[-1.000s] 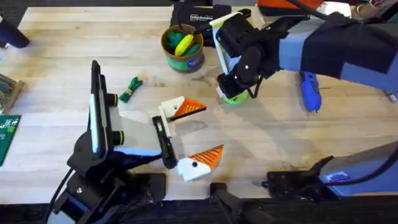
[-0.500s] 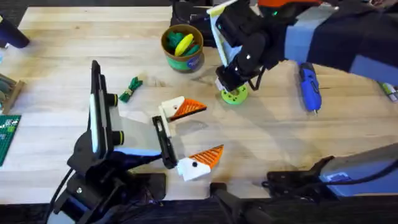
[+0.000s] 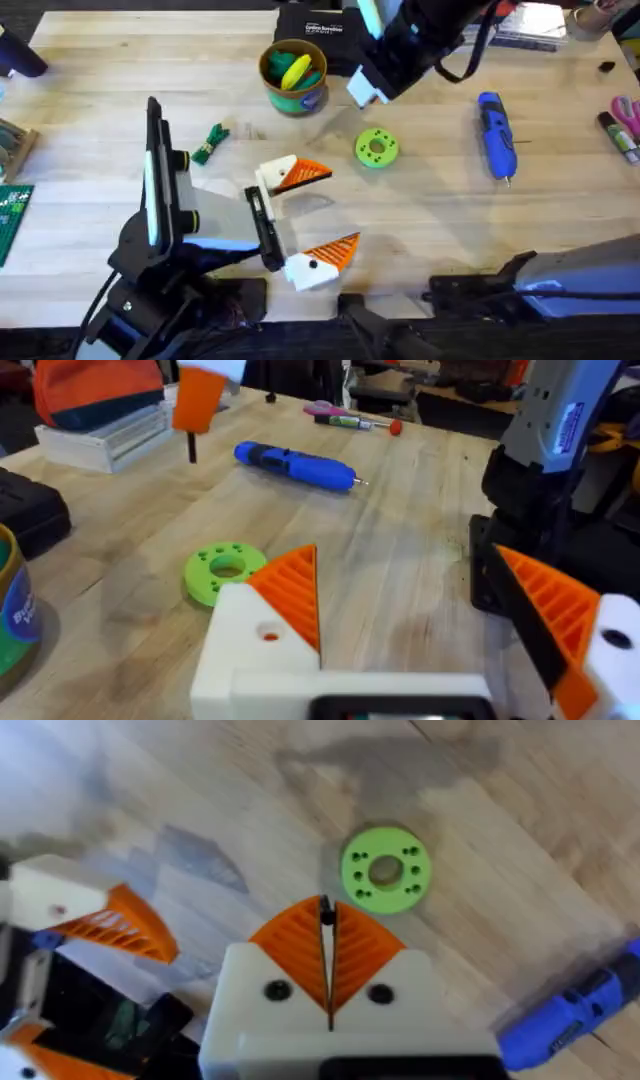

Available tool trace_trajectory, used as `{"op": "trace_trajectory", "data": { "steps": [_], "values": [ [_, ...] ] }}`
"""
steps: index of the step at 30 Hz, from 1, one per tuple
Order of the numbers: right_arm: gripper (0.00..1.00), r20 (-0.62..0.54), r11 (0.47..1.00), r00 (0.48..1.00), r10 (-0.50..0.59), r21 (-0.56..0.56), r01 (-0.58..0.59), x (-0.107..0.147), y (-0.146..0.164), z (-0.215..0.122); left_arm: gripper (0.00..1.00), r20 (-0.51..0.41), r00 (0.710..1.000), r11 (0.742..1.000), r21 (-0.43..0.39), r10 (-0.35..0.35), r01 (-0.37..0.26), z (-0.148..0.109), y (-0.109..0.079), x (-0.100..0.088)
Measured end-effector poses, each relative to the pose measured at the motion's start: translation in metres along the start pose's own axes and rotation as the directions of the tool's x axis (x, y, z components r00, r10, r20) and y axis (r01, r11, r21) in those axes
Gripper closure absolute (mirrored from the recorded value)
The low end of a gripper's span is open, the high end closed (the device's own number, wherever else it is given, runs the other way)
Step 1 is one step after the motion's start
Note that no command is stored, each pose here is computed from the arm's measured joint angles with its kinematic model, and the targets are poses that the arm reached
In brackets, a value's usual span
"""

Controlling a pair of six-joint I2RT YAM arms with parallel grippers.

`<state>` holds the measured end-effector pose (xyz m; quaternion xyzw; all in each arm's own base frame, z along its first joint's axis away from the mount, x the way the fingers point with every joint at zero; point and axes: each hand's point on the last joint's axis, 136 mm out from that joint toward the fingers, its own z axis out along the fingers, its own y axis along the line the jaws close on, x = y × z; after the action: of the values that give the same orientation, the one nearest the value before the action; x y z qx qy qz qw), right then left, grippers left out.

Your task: Pick up the gripper from the table and insert it into the empty holder that is missing its gripper. Then pick up a screw, insert it into the mounting hole, and use the screwdriver to tighten it. Finally, clean up the table by picking up the vegetable and placing it into the bucket.

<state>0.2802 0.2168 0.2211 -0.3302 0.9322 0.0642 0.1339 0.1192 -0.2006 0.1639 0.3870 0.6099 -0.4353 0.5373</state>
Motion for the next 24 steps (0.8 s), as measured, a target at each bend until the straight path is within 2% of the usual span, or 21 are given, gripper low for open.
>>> {"op": "trace_trajectory", "data": {
  "steps": [3,7,14,18,24],
  "values": [
    [0.994,0.048,0.994,0.997,-0.056,-0.086,0.060,-0.009,0.027,-0.013,0.015,0.000,1.000,1.000,0.000,0.000,0.000,0.000,0.000,0.000],
    [0.994,0.052,0.973,0.989,-0.136,-0.182,0.143,-0.004,0.062,-0.018,0.016,0.000,1.000,1.000,0.000,0.000,0.000,0.000,0.000,0.000],
    [0.994,0.084,0.914,0.954,-0.289,-0.270,0.301,0.004,0.114,-0.022,0.015,0.000,1.000,1.000,0.000,0.000,0.000,0.000,0.000,0.000],
    [0.994,0.119,0.888,0.933,-0.339,-0.288,0.359,0.003,0.134,-0.024,0.016,0.000,1.000,1.000,0.000,0.000,0.000,0.000,0.000,0.000],
    [0.994,0.137,0.874,0.922,-0.363,-0.293,0.388,0.003,0.144,-0.025,0.015,0.000,1.000,1.000,0.000,0.000,0.000,0.000,0.000,0.000]
  ]
}}
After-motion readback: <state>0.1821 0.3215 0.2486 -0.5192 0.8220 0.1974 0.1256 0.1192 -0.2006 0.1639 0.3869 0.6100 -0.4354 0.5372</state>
